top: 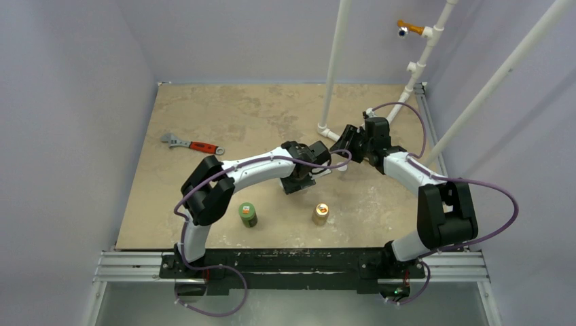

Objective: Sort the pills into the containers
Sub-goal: Pour the pill into the pill container.

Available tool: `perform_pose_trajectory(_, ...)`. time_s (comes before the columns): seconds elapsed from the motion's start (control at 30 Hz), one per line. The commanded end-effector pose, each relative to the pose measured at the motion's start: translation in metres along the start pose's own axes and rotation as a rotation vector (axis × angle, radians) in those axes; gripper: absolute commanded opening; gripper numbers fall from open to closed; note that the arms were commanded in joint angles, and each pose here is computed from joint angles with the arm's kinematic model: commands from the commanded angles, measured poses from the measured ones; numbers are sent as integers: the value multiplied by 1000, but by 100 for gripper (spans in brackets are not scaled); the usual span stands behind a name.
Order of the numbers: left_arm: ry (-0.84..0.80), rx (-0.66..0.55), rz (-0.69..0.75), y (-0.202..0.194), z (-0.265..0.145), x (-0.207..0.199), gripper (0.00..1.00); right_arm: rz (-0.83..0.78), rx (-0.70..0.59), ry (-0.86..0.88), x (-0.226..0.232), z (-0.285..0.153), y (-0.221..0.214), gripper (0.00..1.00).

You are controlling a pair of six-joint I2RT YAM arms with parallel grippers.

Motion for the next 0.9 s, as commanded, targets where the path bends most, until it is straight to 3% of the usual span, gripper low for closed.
perform_pose_trajectory(0.0,66,-12,30,3,-9,4,0,4,-15,37,3,-2,3,50)
perform_pose_trajectory(0.87,165,99,180,4,4,-9,0,4,0,57,4,-2,2,50)
Point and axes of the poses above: each gripper's point midway between its finger pads, its own z axis out along the fingers, its own x axis along the line the jaws close on, y = z × x, the point moved 10 cm from there along -z, back along the fingers, and after that the axes turned 13 degrees about z, right-handed, at the moved point
